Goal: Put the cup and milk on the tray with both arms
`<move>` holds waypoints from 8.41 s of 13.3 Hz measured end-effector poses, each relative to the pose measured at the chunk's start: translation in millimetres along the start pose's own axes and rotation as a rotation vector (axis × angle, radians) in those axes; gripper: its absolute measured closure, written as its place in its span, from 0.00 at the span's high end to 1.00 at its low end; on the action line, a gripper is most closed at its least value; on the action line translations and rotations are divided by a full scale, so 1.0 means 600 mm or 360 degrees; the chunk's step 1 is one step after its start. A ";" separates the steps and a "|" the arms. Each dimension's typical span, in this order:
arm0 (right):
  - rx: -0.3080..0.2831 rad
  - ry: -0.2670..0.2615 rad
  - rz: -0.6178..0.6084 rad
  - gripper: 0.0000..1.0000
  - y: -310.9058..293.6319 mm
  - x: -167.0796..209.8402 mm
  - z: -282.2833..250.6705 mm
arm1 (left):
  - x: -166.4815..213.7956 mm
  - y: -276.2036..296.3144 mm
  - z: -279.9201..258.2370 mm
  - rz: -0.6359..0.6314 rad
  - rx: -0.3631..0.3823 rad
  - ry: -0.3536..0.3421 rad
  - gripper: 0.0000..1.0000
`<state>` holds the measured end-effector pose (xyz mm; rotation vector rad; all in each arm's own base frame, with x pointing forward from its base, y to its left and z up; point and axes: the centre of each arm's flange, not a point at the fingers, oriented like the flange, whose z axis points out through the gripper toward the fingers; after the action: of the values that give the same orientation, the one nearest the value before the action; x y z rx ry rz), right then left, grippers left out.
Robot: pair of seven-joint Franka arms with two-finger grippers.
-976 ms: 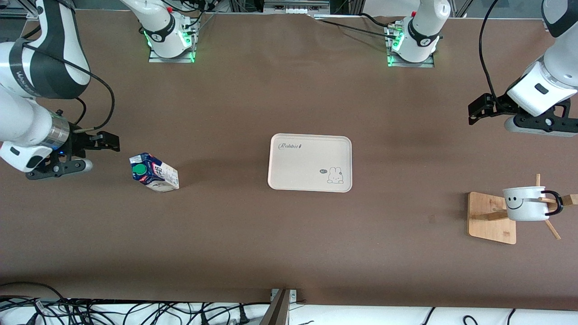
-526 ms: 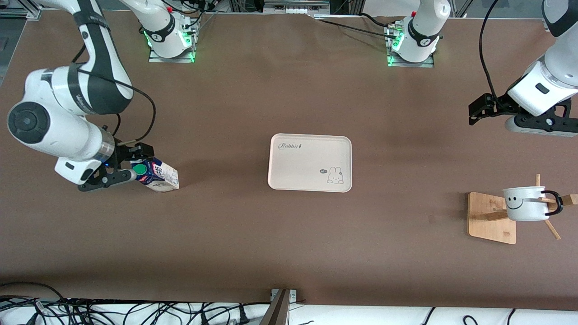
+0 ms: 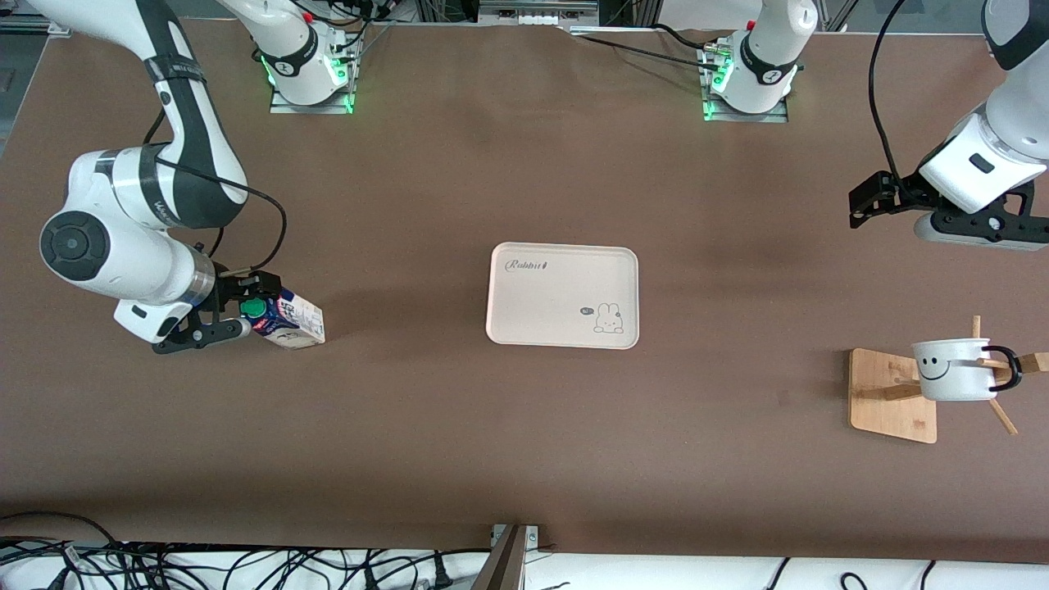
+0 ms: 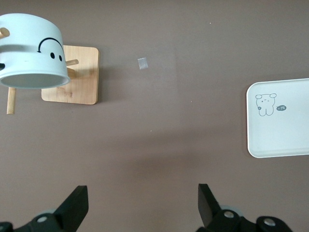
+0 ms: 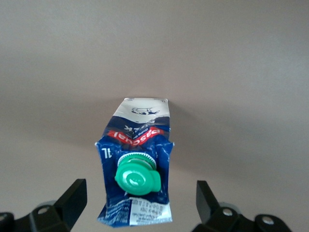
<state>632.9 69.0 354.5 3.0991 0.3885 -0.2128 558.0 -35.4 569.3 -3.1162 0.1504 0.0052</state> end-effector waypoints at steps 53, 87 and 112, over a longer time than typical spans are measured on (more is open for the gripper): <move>0.0217 0.0356 0.0494 1.00 -0.731 0.040 -0.023 | 0.005 0.006 -0.006 0.0010 0.0000 0.0017 1.00; 0.0030 0.0212 0.0339 1.00 -0.001 -0.211 -0.365 | 0.053 -0.001 0.010 -0.0131 -0.0039 -0.0107 1.00; -0.0021 0.0402 0.0359 1.00 0.023 -0.171 -0.368 | 0.107 -0.150 0.200 -0.0494 0.0065 0.0100 1.00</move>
<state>567.2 36.4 587.0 3.1281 0.0383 0.1843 630.2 50.6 451.2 -3.0628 -0.3280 -0.0994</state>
